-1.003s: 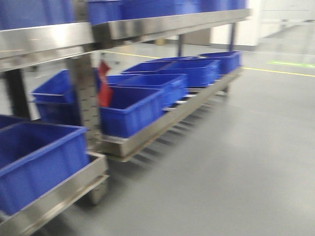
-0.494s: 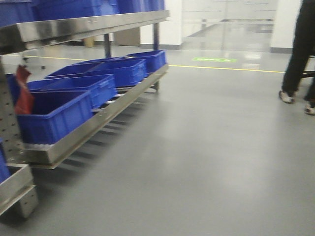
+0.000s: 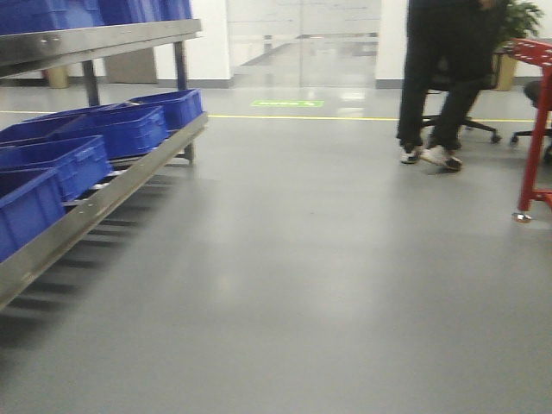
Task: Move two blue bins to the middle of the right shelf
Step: 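Hold the light blue bin in both grippers while driving away from the shelf, then keep gripping the light blue bin while driving across the floor to another rack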
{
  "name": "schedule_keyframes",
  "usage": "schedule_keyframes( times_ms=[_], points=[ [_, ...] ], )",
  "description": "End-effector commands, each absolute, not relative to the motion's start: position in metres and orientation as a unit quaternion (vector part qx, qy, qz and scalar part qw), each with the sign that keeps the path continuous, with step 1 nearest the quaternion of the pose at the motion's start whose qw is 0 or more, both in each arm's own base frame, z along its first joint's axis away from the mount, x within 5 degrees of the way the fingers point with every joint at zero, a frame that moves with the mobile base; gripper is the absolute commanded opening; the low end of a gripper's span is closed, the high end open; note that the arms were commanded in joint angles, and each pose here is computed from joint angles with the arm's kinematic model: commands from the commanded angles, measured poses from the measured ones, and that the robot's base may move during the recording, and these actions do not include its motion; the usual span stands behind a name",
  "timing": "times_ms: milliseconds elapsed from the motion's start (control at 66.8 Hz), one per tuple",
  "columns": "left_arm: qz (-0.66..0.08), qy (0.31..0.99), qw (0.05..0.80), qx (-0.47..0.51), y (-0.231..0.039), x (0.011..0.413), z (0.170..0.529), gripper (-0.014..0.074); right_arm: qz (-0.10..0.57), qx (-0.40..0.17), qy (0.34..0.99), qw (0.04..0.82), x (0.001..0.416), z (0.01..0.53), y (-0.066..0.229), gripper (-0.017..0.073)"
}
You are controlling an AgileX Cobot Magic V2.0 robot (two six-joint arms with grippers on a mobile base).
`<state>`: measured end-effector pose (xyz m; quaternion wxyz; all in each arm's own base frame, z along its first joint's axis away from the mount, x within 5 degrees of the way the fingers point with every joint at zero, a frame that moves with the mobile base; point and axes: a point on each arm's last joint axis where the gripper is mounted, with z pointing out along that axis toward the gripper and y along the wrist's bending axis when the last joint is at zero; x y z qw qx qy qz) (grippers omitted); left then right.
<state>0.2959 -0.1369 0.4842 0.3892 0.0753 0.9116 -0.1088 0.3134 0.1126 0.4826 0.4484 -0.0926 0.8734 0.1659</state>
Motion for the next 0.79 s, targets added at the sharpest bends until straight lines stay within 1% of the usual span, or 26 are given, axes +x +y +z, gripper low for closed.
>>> schedule_keyframes(
  times_ms=[0, 778],
  points=[
    [-0.128, 0.892, 0.425, 0.082, -0.1354, 0.2887, 0.4994, -0.0111, 0.163, -0.082, 0.843, 0.506, 0.314, 0.4993, 0.1072, -0.0154],
    [-0.128, 0.892, 0.425, 0.082, -0.1354, 0.2887, 0.4994, -0.0111, 0.163, -0.082, 0.843, 0.506, 0.314, 0.4993, 0.1072, -0.0154]
  ],
)
